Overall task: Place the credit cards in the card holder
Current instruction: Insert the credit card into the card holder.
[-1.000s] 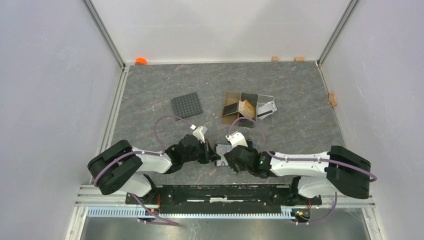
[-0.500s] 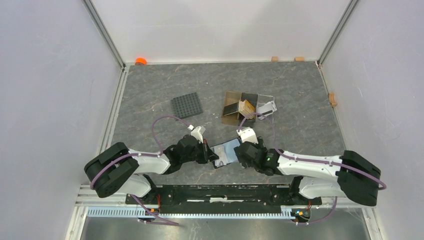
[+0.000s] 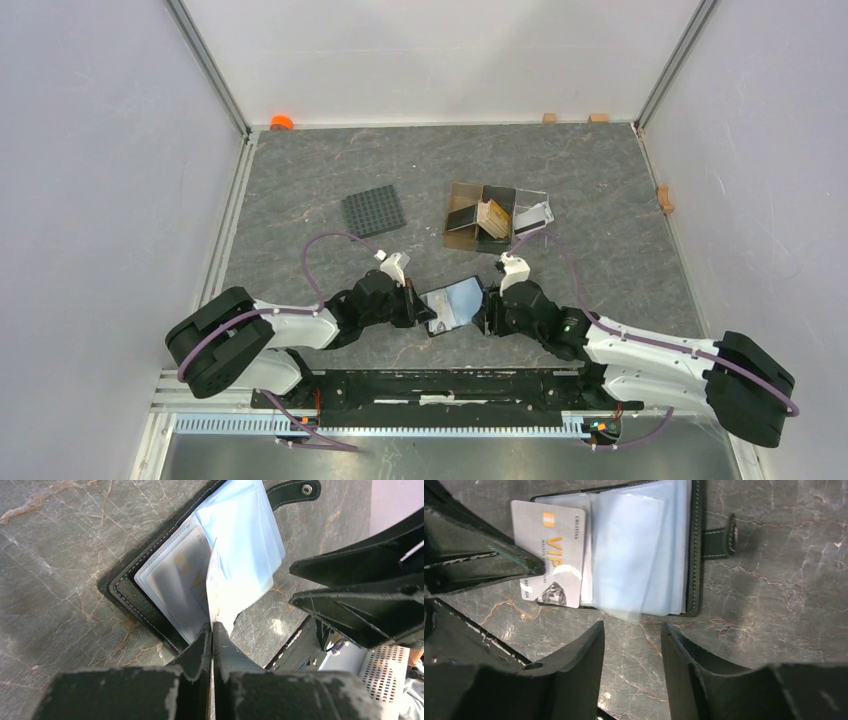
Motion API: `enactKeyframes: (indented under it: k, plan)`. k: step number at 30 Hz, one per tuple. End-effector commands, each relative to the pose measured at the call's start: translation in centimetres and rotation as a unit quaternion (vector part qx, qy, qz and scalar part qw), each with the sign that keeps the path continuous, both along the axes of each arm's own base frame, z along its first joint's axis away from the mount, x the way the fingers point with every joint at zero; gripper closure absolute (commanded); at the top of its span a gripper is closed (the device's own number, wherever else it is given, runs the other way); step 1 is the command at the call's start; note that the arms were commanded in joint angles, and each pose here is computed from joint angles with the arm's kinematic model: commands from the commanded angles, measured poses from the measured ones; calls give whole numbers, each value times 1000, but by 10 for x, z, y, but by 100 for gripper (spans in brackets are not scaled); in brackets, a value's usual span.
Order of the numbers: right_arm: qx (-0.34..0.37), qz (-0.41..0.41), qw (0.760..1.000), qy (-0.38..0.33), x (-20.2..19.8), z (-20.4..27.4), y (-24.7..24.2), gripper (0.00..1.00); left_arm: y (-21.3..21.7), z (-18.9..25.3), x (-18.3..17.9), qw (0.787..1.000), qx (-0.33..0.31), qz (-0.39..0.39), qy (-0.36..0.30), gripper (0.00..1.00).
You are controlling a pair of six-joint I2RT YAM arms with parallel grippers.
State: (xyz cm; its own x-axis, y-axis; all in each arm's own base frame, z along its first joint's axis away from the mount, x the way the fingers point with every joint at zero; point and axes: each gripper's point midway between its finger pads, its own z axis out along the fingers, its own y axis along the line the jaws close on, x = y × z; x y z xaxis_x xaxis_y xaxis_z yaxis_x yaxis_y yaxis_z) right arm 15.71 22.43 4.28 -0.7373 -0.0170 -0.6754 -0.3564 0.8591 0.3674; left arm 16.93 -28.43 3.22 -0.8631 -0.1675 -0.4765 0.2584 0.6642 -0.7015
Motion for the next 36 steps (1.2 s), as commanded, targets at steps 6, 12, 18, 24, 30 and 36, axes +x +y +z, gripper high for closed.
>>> enactKeyframes:
  k: [6,12,18,24,30,36]
  plan:
    - [103,-20,994,31,6,-4,9,55,21,-23,-1,999,49,19,7,98]
    - [131,-22,990,53,3,-12,8,59,22,-23,-2,999,48,19,5,98]
    - [151,-20,986,67,-2,-15,11,63,21,-22,-1,999,47,19,5,98]
    - [164,-25,983,75,-3,-18,12,69,22,-22,-2,999,48,20,5,98]
    - [167,-43,982,71,1,-22,8,76,23,-22,-2,999,49,20,5,98]
    - [177,-49,981,65,7,-19,10,77,23,-24,-3,999,51,19,7,98]
